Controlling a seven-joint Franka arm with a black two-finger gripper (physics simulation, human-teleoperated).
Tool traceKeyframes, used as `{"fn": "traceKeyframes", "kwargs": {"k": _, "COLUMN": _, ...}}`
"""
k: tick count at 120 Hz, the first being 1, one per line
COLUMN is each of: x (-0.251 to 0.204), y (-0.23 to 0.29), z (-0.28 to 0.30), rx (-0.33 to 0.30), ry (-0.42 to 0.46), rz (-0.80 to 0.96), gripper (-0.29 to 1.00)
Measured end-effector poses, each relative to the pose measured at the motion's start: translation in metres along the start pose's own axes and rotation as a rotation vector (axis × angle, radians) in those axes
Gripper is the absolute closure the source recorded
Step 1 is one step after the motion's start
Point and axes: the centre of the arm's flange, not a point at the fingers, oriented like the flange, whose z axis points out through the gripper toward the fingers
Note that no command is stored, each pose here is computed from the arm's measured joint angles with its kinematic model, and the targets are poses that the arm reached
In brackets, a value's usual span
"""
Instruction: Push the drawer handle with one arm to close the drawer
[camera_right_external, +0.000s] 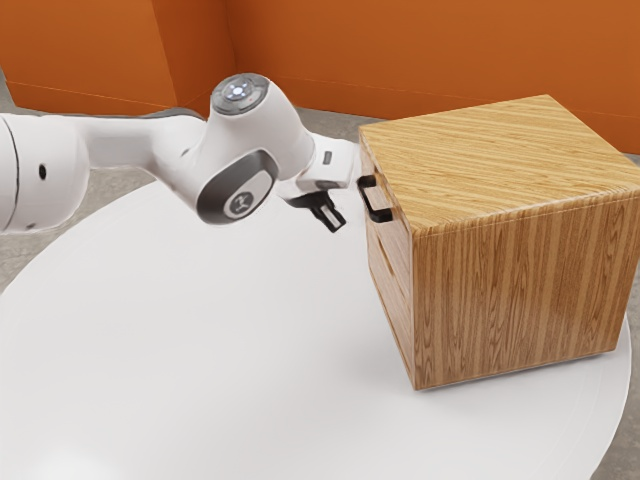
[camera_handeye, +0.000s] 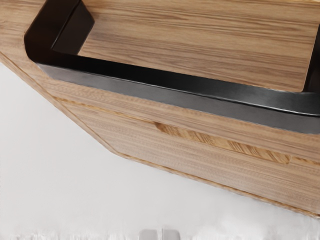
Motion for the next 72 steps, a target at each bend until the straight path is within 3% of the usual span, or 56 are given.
{"fn": "traceKeyframes", "kwargs": {"k": 16, "x": 0.012, "y": -0.028, "z": -0.048, "rx": -0.009, "ry": -0.059, "rz": -0.044, "gripper": 0.77}}
{"fn": "traceKeyframes", "kwargs": {"k": 36, "x": 0.04, "y": -0.064, "z": -0.133, "rx": -0.002, "ry": -0.177, "rz": -0.105, "gripper": 0.4}}
{"fn": "traceKeyframes", "kwargs": {"k": 52, "x": 0.027, "y": -0.063, "z": -0.146, "rx": -0.007, "ry": -0.327, "rz": -0.106, "gripper": 0.21}}
{"fn": "traceKeyframes", "kwargs": {"k": 72, "x": 0.01, "y": -0.057, "z": -0.14, "rx": -0.004, "ry": -0.456, "rz": -0.111, "gripper": 0.1}}
